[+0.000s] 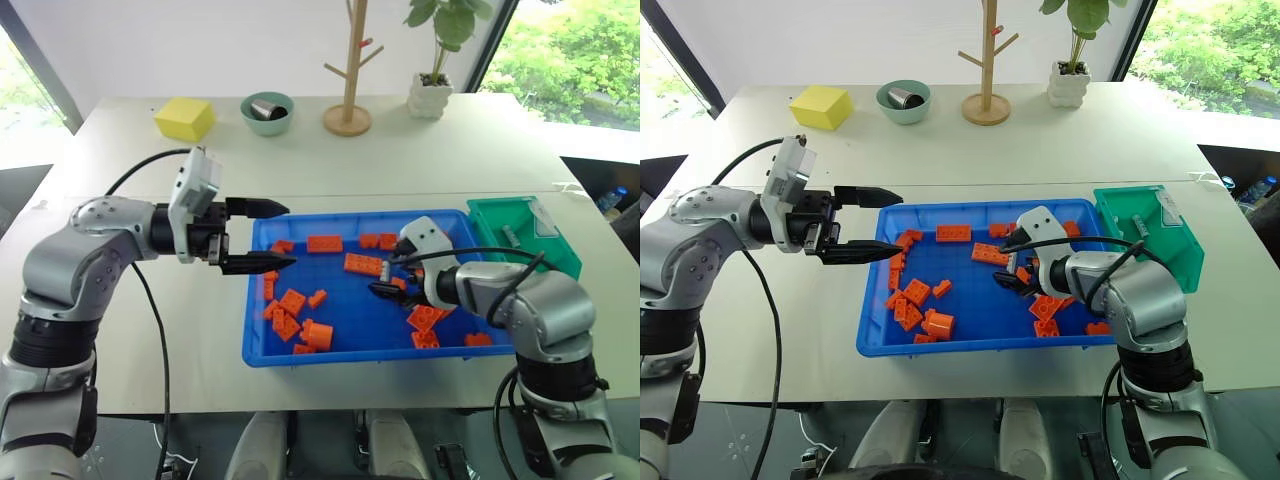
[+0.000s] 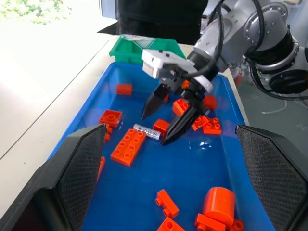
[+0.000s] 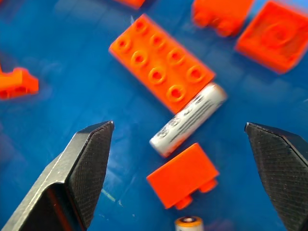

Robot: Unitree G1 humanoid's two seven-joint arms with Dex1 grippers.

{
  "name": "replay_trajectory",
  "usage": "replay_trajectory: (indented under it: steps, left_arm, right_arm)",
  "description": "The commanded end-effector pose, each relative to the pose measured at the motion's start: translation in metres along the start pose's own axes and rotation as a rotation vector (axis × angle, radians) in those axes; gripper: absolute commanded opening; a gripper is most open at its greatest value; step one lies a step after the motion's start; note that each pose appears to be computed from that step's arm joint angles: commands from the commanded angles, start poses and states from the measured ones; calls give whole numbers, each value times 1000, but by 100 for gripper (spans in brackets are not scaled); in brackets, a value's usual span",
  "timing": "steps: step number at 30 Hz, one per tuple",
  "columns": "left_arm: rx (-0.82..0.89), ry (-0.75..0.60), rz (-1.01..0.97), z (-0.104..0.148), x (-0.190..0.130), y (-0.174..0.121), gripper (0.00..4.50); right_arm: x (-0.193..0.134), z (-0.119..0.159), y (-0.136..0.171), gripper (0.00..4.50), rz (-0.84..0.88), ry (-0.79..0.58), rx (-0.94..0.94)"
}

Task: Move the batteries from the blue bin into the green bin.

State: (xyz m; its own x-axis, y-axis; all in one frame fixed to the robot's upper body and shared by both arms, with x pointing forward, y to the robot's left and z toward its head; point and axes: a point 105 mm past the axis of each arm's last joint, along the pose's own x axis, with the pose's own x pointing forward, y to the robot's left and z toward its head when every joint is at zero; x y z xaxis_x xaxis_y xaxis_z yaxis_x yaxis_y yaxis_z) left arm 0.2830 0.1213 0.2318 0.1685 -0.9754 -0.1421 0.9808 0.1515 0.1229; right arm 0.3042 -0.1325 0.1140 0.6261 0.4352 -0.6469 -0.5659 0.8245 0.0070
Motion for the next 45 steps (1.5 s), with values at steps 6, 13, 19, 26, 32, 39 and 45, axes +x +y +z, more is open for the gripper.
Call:
replay_trajectory:
  steps: [6, 13, 19, 26, 32, 39, 45]
  left_arm:
    - [59, -18, 14, 15, -5, -1, 450]
    - [64, -17, 18, 16, -5, 0, 450]
    - [67, -17, 20, 16, -3, 2, 450]
    - [66, -18, 9, 15, 0, 2, 450]
    - [59, -16, -4, 14, 0, 2, 450]
    - [60, -19, -27, 15, 3, 5, 450]
    - [67, -23, -35, 17, 7, 6, 450]
  right_arm:
    - [13, 4, -5, 447, -14, -11, -45]
    - [14, 7, -2, 158, 0, -18, -60]
    - [7, 16, -1, 4, -6, -48, -77]
    - [-40, 49, -47, 4, -167, -177, -32]
    - [-109, 52, -106, 4, -406, -239, 37]
    - [-136, 19, -134, 4, -526, -173, 96]
    - [-128, 9, -136, 291, -531, -176, 126]
